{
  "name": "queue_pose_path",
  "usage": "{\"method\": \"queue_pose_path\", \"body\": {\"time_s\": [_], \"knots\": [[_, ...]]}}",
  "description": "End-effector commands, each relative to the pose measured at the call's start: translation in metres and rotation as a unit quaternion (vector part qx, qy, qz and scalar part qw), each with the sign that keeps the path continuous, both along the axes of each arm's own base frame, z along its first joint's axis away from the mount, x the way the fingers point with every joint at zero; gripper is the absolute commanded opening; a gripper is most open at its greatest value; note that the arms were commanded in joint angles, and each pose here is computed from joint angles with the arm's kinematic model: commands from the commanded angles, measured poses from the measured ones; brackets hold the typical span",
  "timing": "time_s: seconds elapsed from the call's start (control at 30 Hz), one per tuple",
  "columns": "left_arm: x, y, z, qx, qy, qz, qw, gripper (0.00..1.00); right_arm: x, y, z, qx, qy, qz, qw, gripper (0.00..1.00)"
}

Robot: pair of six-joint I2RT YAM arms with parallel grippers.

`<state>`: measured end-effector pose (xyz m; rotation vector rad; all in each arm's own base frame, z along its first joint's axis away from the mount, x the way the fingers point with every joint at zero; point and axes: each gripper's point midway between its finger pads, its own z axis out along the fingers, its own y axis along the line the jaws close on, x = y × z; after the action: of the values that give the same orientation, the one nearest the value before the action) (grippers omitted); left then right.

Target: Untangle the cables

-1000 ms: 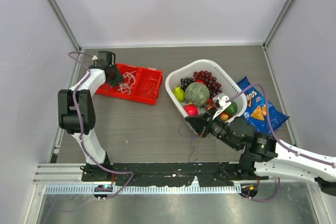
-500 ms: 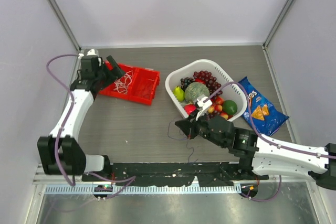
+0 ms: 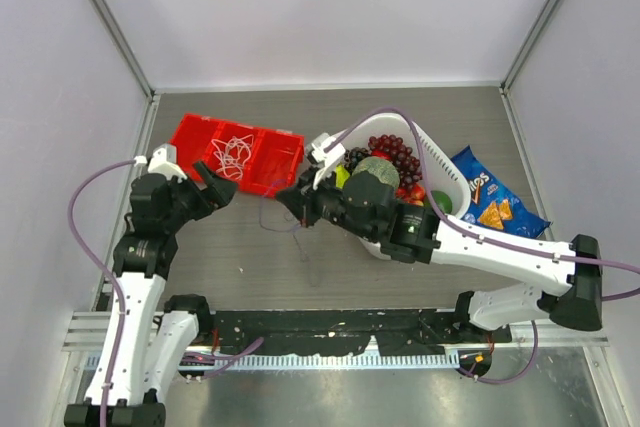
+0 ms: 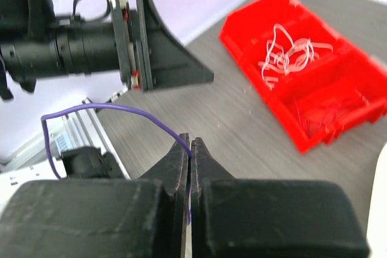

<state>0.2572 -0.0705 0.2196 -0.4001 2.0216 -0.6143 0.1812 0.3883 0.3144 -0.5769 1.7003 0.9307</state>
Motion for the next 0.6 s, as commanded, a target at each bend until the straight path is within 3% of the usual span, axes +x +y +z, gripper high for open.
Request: {"method": "queue_pose_path", "body": {"time_s": [0.0, 0.13, 0.23, 0.47, 0.57], "knots": [[-0.009, 0.000, 0.028, 0.019, -0.031, -0.015, 0.999, 0.84, 0.022, 0.012, 0.051, 0.025, -0.057, -0.001, 0.998, 0.01], [-0.012, -0.005, 0.024, 0.008, -0.020, -0.024, 0.999, 0.89, 0.034, 0.020, 0.019, 0.009, -0.029, -0.002, 1.000, 0.01], [-0.016, -0.012, 0.015, -0.014, 0.003, -0.034, 0.999, 0.93, 0.034, 0.025, -0.040, -0.032, 0.015, 0.001, 0.999, 0.01], [-0.018, -0.024, -0.024, -0.073, 0.083, -0.034, 0.993, 0.94, 0.023, 0.016, -0.127, -0.081, 0.093, -0.002, 0.992, 0.01], [-0.022, -0.040, -0.041, -0.106, 0.126, -0.069, 0.984, 0.91, 0.018, 0.014, -0.160, -0.093, 0.133, -0.008, 0.987, 0.01]]}}
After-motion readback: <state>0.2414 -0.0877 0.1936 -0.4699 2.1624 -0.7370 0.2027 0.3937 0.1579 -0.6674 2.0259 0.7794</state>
